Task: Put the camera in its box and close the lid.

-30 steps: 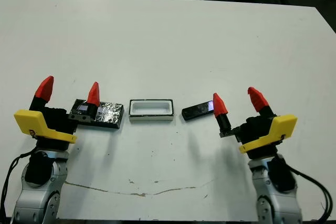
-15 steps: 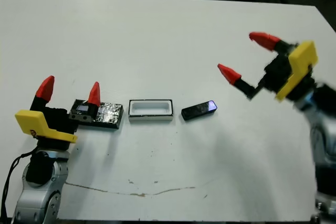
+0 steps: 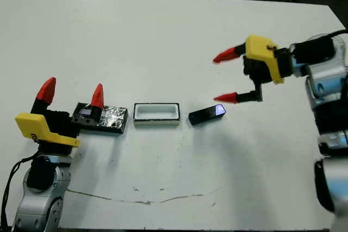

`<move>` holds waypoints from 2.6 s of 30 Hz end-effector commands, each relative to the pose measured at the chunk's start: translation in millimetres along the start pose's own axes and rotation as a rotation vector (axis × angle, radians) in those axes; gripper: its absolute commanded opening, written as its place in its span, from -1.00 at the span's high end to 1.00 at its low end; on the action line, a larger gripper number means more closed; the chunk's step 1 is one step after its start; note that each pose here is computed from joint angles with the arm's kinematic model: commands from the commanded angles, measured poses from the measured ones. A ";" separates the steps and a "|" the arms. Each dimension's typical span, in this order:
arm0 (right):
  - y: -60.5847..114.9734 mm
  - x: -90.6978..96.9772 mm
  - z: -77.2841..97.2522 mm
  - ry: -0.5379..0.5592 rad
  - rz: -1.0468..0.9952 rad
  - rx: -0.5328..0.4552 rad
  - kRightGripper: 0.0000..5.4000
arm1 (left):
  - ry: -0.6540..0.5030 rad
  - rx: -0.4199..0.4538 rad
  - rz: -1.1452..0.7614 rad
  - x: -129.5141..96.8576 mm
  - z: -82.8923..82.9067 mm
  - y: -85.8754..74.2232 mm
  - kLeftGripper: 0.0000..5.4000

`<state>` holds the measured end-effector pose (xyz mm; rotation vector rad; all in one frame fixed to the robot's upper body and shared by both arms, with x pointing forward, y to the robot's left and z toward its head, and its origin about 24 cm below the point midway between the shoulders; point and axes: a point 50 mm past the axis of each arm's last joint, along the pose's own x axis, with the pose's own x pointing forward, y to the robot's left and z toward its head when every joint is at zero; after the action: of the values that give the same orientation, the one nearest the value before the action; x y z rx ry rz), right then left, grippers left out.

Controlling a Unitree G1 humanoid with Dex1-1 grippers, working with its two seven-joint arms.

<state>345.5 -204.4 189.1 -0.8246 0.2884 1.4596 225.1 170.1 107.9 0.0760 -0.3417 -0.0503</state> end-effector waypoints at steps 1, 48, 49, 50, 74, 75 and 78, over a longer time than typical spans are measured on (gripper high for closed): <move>-0.6 11.0 -4.4 0.046 0.079 -0.010 -1.00 | 0.018 0.005 0.009 -1.4 -1.8 0.2 -1.00; 21.4 49.5 -33.1 0.113 0.171 0.123 -0.89 | 0.038 0.001 0.004 -4.7 -4.6 -0.5 -1.00; 21.8 50.2 -33.8 0.114 0.167 0.129 -0.85 | 0.039 0.002 0.003 -4.8 -4.7 -0.4 -1.00; 22.4 51.3 -35.0 0.109 0.159 0.149 -0.78 | 0.040 0.004 0.002 -4.8 -4.7 -0.3 -1.00; 24.9 52.2 -39.9 0.071 0.036 0.219 0.38 | 0.042 0.009 0.012 -5.0 -4.9 0.6 -1.00; 24.6 50.6 -39.7 0.072 0.031 0.220 0.38 | 0.044 0.000 0.015 -5.0 -5.0 0.5 -1.00; 23.9 47.2 -40.0 0.061 0.030 0.247 0.38 | 0.046 -0.008 0.017 -5.1 -5.0 0.3 -1.00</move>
<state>343.5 -187.1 124.0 -0.6957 0.4995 1.4187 224.1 170.6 104.9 0.0683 -0.3198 -0.0396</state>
